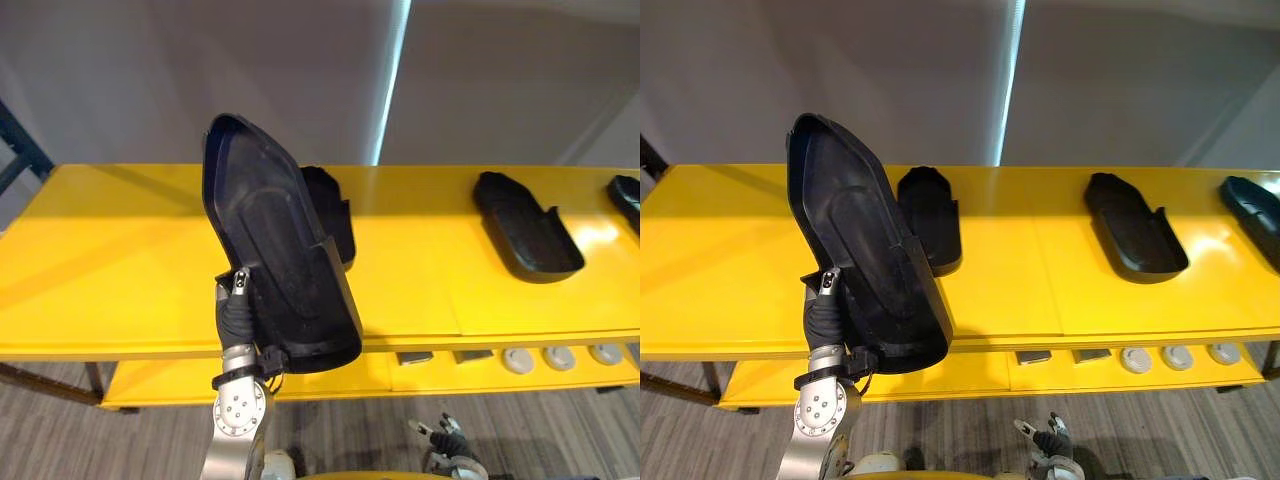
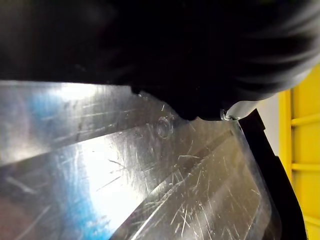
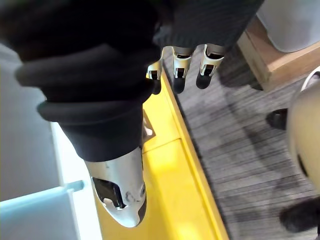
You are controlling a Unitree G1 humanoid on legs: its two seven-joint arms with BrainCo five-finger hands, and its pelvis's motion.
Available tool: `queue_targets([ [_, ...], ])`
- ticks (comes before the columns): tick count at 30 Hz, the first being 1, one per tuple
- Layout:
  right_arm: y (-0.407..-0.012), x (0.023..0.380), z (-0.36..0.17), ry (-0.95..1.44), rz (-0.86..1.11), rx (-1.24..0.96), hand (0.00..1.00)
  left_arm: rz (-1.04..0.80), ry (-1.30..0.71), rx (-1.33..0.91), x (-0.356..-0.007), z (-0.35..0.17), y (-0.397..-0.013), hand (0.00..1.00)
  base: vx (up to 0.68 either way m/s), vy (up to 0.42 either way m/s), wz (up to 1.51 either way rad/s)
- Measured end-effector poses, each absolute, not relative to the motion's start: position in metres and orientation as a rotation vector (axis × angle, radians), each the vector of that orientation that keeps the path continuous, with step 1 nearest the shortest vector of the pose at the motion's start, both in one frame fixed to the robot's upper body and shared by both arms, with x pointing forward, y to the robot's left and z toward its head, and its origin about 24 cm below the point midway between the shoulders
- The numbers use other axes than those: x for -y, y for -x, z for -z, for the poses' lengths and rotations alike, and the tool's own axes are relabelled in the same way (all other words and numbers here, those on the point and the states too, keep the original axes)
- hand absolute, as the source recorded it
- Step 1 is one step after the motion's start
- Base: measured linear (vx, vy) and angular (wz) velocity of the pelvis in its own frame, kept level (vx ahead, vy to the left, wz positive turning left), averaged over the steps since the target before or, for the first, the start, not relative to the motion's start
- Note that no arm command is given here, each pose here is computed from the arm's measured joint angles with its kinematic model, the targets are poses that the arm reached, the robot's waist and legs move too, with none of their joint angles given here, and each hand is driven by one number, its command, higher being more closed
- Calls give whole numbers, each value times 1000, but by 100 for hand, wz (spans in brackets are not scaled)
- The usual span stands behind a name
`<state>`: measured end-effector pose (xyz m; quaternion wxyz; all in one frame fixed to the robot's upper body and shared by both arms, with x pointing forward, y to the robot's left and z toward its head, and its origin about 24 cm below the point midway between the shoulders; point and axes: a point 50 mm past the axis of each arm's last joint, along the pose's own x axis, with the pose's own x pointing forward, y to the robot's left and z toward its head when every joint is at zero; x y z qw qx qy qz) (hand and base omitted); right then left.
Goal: Walk over and take plastic housings, then place them on the shelf
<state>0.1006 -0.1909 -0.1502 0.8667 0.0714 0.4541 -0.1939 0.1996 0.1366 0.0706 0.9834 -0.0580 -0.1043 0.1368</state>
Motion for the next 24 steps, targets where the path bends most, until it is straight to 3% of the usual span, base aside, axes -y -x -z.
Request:
queue_targets([
  [2,-102,200,149,-139,429,-946,0,-265,136,237,-133,-76,-207,100,40,492,4],
  [5,-102,179,154,-185,401,-975,0,-266,87,232,-144,-73,-213,100,-1,508,-7],
  [10,-115,181,150,-154,369,-948,0,-311,54,238,-157,-72,-213,100,-78,383,-37],
  [24,-99,185,150,-181,405,-946,0,-271,55,229,-138,-71,-213,100,-54,-16,16],
])
